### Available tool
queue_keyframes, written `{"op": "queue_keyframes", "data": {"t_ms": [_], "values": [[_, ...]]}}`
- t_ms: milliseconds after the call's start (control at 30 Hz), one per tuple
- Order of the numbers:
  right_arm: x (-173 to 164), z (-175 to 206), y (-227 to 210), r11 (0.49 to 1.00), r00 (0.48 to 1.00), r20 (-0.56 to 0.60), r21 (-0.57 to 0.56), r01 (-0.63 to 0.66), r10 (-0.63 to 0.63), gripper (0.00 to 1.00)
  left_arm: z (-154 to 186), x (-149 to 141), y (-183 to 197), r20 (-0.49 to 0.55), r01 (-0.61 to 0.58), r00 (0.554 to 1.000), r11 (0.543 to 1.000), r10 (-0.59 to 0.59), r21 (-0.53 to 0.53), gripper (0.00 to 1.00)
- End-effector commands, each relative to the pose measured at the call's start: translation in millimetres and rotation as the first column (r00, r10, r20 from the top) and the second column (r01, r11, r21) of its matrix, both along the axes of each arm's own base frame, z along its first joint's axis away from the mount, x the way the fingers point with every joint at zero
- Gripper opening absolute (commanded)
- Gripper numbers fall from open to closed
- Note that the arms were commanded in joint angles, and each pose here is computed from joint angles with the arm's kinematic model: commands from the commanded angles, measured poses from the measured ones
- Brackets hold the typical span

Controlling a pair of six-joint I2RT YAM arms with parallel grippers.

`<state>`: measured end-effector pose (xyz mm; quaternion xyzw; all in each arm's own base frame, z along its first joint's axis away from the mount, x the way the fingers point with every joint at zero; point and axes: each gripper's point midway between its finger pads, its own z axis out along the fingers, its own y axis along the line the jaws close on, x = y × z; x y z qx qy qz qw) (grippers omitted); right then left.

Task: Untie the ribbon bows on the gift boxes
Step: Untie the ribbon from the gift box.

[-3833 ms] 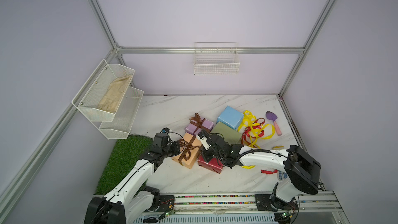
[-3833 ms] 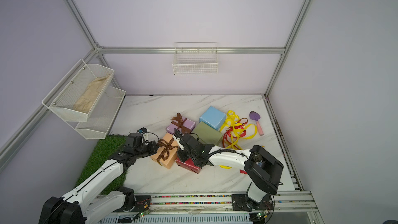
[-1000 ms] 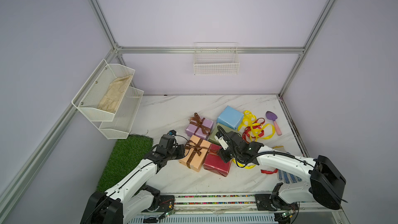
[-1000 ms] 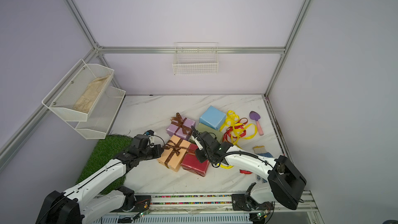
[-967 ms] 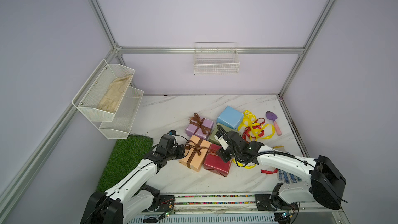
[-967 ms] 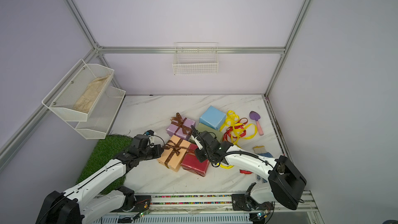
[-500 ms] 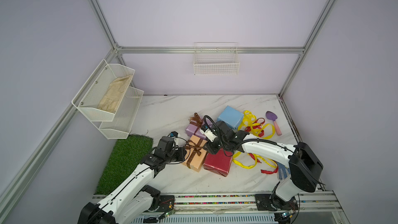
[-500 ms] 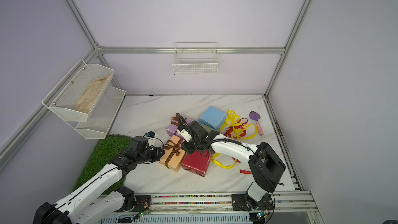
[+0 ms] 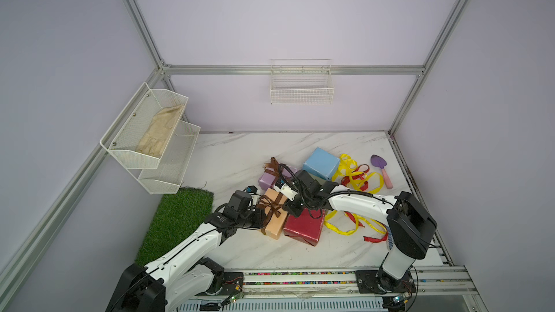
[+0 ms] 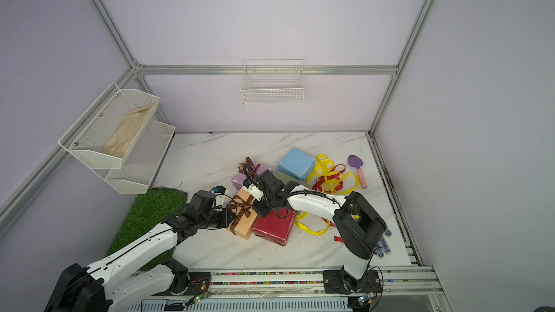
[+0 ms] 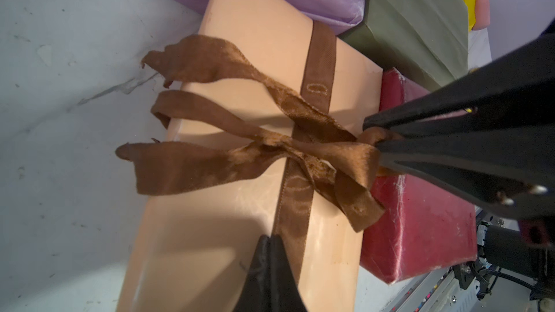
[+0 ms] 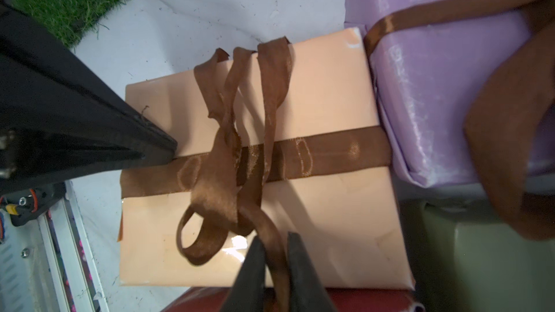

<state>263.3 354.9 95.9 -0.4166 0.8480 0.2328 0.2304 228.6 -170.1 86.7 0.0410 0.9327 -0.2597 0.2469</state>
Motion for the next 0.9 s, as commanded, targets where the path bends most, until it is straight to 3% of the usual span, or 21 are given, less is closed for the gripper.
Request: {"op": "queue_keyframes", "data": {"t_ms": [0, 233, 467, 633, 867], "values": [[7.6, 11.5, 1.0, 1.000, 0.999, 0.053, 0.012, 0.007, -0.008, 0.04, 12.0, 14.6, -3.3, 0.045, -0.019, 0.999, 1.000, 0.018, 0.005, 0.00], [24.9, 36.6, -30.1, 0.987, 0.971, 0.179, 0.000, 0.162, -0.160, 0.00, 3.3, 13.5, 5.4, 0.041, -0.056, 0.998, 0.998, 0.054, 0.035, 0.00], [36.4, 88.5, -86.6, 0.907, 0.846, 0.330, 0.103, 0.408, -0.418, 0.00, 0.6, 11.2, 8.0, 0.037, -0.062, 0.998, 0.997, 0.060, 0.042, 0.00], [26.1, 92.7, -121.5, 0.843, 0.778, 0.330, 0.139, 0.520, -0.535, 0.00, 0.9, 11.1, 9.0, 0.037, -0.062, 0.997, 0.997, 0.060, 0.049, 0.00], [8.8, 62.4, -139.0, 0.819, 0.787, 0.256, 0.035, 0.572, -0.561, 0.00, 2.0, 11.2, 10.1, 0.040, -0.065, 0.997, 0.996, 0.063, 0.053, 0.00]]}}
